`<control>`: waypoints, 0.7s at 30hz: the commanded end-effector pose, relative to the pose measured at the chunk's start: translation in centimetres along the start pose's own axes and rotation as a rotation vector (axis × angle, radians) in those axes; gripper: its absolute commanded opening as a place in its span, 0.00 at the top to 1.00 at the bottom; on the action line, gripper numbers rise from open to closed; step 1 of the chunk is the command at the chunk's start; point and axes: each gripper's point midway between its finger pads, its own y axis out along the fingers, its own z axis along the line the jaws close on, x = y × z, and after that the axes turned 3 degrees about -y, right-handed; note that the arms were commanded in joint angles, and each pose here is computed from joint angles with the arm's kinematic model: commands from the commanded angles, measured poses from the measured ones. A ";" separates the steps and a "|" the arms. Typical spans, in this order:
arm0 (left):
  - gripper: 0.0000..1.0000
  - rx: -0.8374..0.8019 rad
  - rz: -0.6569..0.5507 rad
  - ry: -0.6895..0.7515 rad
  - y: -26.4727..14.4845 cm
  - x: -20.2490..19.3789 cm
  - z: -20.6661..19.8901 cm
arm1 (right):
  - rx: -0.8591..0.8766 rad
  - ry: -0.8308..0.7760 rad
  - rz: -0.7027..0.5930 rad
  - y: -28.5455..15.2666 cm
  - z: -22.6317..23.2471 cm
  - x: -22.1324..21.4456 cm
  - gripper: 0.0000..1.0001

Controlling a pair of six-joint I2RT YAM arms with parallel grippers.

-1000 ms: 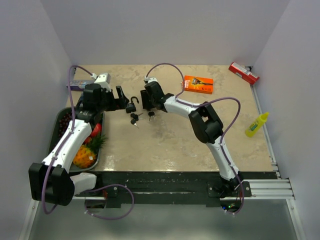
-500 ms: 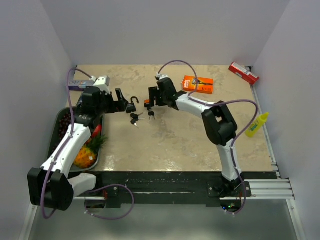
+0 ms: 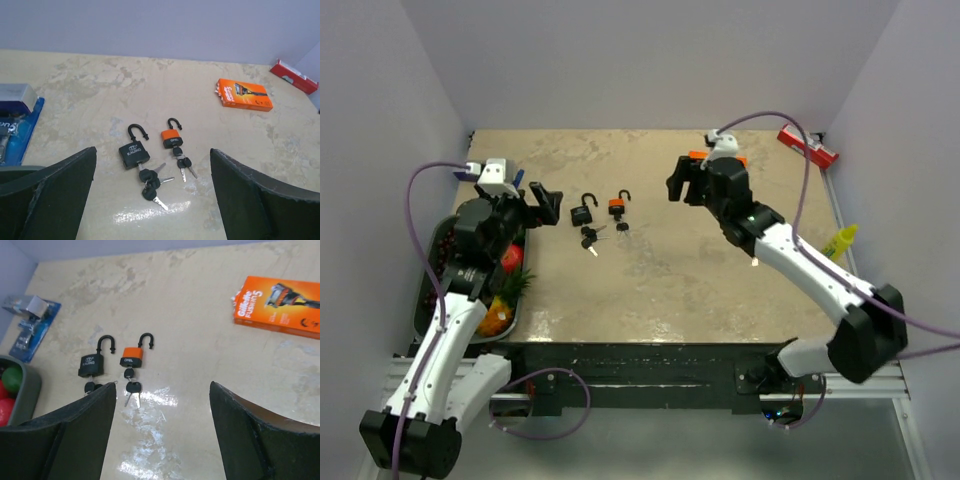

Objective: Unlock with the key

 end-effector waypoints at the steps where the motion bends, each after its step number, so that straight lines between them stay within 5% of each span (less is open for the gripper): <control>1: 0.01 -0.044 -0.233 0.066 -2.3 4.9 -1.1 | -0.083 0.008 -0.155 -5.1 -2.5 3.3 0.22; 10: 0.01 0.046 -0.365 0.058 -4.8 6.9 0.4 | -0.119 0.009 -0.336 -12.2 -5.5 4.7 0.23; 21: 0.01 0.060 -0.352 0.041 -4.5 6.5 0.7 | -0.122 0.005 -0.361 -13.5 -6.2 4.1 0.23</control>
